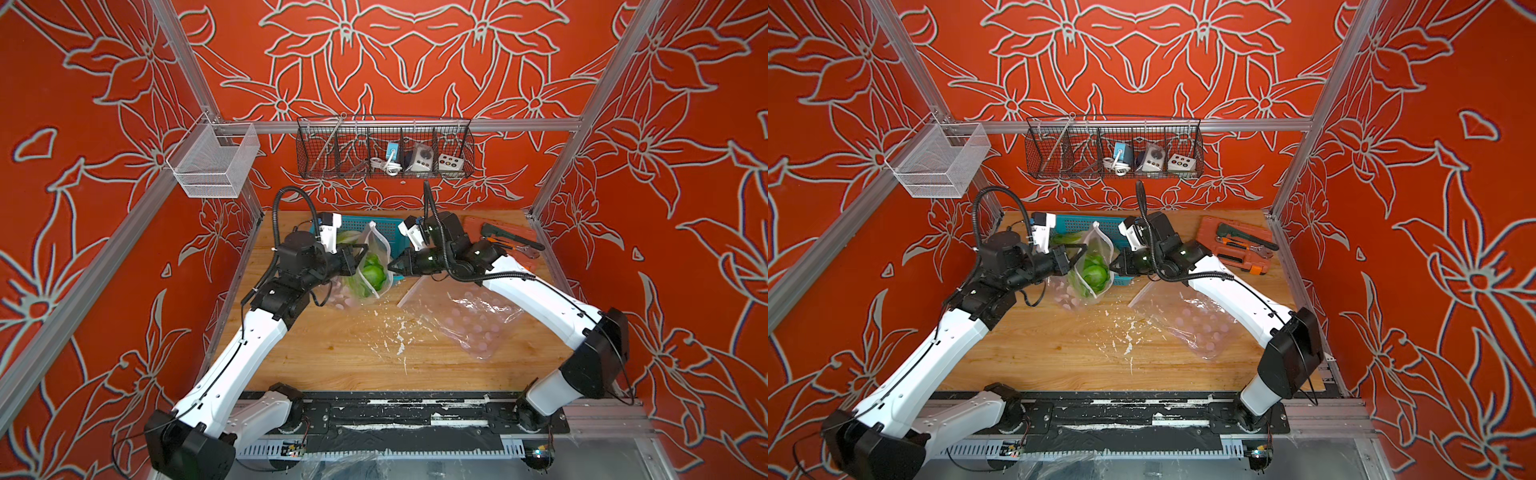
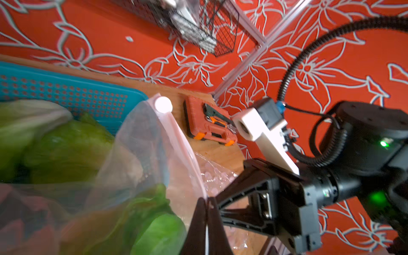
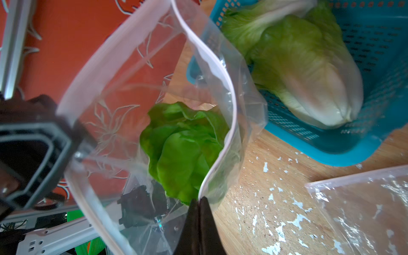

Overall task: Put the chinese cabbages into a zipper bag and zip it
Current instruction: Adjust the zipper food storage bag at the center of the board.

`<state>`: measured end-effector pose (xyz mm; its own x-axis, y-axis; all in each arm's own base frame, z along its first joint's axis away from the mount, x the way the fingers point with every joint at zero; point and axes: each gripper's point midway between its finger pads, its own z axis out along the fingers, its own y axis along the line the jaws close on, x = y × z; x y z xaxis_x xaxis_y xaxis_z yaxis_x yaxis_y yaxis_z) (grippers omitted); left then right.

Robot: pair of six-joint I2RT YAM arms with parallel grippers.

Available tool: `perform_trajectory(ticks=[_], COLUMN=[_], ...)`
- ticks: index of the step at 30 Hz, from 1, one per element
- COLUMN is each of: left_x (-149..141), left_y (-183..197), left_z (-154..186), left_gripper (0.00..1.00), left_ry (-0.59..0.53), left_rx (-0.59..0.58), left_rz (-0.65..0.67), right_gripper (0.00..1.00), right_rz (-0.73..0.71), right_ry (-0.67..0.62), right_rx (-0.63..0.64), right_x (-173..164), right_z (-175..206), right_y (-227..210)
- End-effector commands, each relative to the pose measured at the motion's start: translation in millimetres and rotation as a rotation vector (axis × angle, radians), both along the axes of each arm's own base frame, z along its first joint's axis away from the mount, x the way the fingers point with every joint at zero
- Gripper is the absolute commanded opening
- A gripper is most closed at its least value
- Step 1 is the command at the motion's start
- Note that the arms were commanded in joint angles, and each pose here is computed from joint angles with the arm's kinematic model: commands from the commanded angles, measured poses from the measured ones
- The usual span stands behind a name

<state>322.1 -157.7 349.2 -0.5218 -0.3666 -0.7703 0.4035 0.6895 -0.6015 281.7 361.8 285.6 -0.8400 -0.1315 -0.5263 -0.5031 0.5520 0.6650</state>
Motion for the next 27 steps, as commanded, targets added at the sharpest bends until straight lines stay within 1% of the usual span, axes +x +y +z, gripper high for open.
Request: perform_trajectory(ticks=[1,3,6,7,10,12,13,15,17,19,21,23,25,26,27], left_x=[-13,-17,-24,-26,-26,-28,-30,-29,-27,-20,-13,-11,-15,-17,-8], left_y=[20,17,17,20,25,23,22,24,32,50,75,94,105,106,102], left_z=[33,39,53,59,68,72,73,72,72,72,75,82,97,103,97], left_gripper=[0.00,0.00,0.00,0.00,0.00,0.00,0.00,0.00,0.00,0.00,0.00,0.00,0.00,0.00,0.00], left_ry=[-0.074,-0.072,-0.086,-0.101,-0.121,-0.124,-0.125,-0.127,-0.135,-0.134,-0.126,-0.137,-0.171,-0.184,-0.169], left_rx=[0.014,-0.001,-0.012,-0.004,0.016,0.008,0.003,0.014,0.046,0.109,0.183,0.240,0.284,0.293,0.307], left_rz=[0.050,0.032,0.024,0.035,0.059,0.044,0.040,0.049,0.091,0.187,0.305,0.390,0.438,0.441,0.419], right_gripper=[0.00,0.00,0.00,0.00,0.00,0.00,0.00,0.00,0.00,0.00,0.00,0.00,0.00,0.00,0.00], right_rz=[-0.001,0.037,0.137,0.144,0.127,0.156,0.155,0.142,0.147,0.161,0.181,0.210,0.264,0.277,0.283], right_ry=[-0.026,-0.035,-0.091,-0.101,-0.103,-0.113,-0.129,-0.136,-0.099,-0.047,-0.049,-0.045,-0.040,-0.032,-0.026], right_rx=[-0.037,0.010,0.137,0.158,0.151,0.197,0.200,0.159,0.136,0.172,0.208,0.228,0.261,0.269,0.276], right_x=[5,-2,-25,-27,-21,-27,-28,-22,-18,-16,-17,-21,-32,-36,-39], right_z=[8,24,73,82,88,104,109,100,85,79,84,90,100,101,100], right_y=[-1,10,34,39,42,47,48,50,58,73,91,110,128,134,140])
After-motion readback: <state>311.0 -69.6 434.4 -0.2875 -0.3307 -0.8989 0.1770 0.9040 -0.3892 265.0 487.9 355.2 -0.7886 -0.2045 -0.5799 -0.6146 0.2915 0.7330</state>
